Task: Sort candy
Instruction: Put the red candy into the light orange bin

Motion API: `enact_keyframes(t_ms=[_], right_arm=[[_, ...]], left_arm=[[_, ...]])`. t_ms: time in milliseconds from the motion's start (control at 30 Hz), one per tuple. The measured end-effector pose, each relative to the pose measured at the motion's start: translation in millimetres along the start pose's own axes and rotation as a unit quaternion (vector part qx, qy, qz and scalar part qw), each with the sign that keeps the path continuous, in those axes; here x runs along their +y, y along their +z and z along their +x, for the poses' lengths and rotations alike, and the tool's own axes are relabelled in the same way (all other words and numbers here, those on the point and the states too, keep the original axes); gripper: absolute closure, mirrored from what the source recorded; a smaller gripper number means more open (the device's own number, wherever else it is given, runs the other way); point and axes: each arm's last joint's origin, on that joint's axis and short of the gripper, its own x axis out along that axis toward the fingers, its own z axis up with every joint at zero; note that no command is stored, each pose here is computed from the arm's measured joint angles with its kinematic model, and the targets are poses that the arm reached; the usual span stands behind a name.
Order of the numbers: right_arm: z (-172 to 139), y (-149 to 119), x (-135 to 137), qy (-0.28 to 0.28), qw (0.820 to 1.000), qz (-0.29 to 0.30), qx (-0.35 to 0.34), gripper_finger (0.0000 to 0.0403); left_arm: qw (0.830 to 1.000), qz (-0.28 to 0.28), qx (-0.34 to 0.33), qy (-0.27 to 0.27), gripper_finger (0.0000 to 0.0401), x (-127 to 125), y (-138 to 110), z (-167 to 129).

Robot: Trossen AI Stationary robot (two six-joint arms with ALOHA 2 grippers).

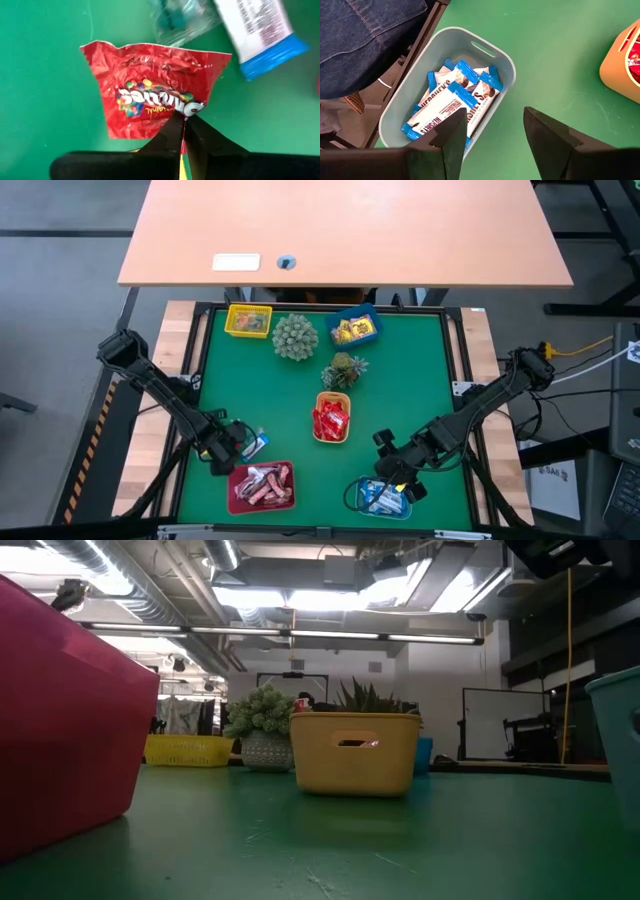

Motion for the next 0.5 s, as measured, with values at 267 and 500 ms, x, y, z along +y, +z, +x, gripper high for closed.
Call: enact_keyframes(t_ms=[267, 500], right_arm=[[-3.6, -3.4, -0.4, -0.002, 1.0, 0.0, 0.013, 0.0207], [-26.2, -11.9, -6.2, -0.05, 0.998, -0.022, 0.019, 0.0207]], left_arm=[[1.0, -0.005, -0.016, -0.014, 0.0401, -7.8, 8.2, -11.7], [0.998, -0.004, -0.058, -0.009, 0.0401, -6.0, 32.1, -26.3]])
